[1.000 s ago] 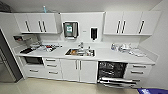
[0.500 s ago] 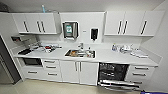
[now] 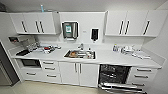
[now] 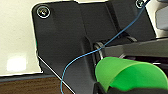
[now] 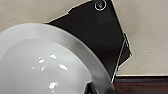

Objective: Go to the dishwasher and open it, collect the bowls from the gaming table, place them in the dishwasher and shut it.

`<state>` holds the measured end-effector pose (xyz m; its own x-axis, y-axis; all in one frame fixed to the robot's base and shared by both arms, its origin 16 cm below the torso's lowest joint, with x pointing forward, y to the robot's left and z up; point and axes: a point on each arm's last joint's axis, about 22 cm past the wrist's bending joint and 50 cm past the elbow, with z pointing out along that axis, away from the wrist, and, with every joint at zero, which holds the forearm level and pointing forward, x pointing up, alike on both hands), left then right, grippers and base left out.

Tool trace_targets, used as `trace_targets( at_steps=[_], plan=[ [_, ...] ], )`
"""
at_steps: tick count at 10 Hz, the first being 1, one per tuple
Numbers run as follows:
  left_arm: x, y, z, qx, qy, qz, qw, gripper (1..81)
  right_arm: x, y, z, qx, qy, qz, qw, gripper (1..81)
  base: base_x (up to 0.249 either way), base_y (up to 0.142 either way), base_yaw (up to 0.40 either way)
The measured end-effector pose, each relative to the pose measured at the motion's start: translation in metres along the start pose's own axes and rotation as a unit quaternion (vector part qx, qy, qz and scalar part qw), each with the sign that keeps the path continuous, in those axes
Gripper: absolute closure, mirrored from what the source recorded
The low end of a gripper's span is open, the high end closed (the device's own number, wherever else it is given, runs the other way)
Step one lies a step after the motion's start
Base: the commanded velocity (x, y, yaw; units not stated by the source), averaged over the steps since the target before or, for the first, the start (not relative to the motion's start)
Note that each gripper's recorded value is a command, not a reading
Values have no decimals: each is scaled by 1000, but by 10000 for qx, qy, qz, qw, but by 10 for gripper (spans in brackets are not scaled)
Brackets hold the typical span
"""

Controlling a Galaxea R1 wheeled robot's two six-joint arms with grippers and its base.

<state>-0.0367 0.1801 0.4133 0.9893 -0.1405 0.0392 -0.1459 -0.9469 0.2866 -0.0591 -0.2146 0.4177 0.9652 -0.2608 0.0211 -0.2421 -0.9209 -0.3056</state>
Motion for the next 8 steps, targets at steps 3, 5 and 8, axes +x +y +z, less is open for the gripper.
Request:
trace_targets(
  at_steps=[3, 5, 8],
  plan=[
    [0, 0, 0, -3, 6, 2, 10000, 811, -2, -5, 2, 31, -6, 5, 10000, 811, 114, 0, 0],
    [0, 0, 0, -1, 6, 5, 10000, 811, -2, -5, 2, 30, -3, 6, 10000, 811, 112, -70, 0],
    [-1, -3, -1, 27, -2, 3, 10000, 811, -7, -8, 2, 51, -24, 13, 10000, 811, 108, -79, 0]
  ],
)
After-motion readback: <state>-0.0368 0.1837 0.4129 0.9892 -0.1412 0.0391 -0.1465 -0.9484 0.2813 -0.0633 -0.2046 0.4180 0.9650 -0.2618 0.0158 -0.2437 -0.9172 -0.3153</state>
